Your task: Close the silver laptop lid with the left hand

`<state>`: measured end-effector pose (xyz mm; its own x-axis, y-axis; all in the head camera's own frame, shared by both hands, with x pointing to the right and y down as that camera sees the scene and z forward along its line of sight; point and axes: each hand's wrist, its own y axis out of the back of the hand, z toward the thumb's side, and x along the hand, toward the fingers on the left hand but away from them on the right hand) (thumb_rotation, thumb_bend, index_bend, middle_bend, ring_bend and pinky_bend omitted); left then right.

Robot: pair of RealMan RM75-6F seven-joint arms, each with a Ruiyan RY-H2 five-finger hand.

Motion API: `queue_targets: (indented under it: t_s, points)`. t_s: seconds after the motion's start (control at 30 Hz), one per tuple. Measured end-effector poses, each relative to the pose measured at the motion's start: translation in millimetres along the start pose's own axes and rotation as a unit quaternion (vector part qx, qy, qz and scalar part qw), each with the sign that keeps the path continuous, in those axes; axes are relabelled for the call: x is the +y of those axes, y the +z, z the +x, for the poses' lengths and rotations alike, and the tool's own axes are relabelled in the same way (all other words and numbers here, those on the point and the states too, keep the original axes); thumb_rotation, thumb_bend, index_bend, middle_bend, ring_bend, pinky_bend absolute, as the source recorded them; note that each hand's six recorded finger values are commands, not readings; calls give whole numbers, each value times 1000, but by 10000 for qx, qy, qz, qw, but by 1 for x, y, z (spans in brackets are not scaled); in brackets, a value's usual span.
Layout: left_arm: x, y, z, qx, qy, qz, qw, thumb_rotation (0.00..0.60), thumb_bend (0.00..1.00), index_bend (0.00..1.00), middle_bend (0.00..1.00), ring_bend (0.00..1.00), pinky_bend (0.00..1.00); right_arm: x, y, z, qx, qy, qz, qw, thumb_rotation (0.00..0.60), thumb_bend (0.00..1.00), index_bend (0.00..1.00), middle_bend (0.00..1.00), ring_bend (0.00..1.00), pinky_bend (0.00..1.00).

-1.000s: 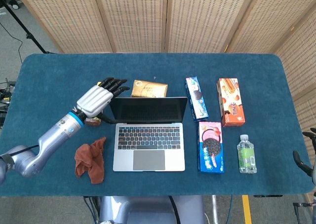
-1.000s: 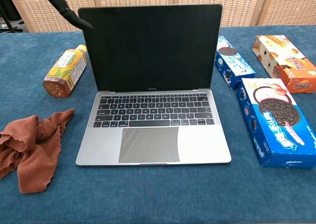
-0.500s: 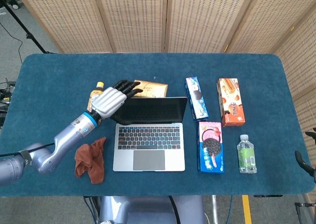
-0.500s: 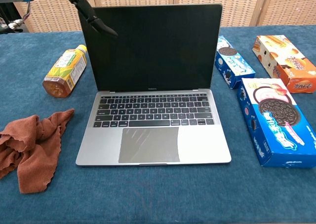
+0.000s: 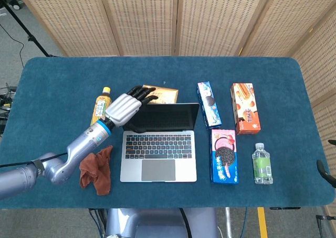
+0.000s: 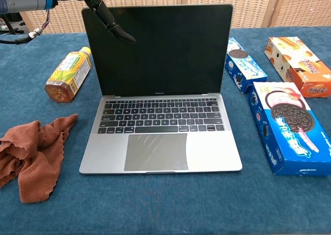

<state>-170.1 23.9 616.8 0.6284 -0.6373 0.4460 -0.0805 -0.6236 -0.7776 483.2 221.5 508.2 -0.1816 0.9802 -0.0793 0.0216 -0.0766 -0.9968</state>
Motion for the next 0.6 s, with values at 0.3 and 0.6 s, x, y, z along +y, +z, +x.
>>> queue_targets:
  t_s: [0.3,0.6]
  points:
    - [0,5,0,-28,68,-229,9997,478,43,261,203,165,180,-1,1,0,8,30,-4,10000,600,289,289,237,367,238]
    - [0,10,0,-28,118,-646,9978,484,25,328,282,249,241,-1,1,0,12,33,-10,10000,600,289,289,237,367,237]
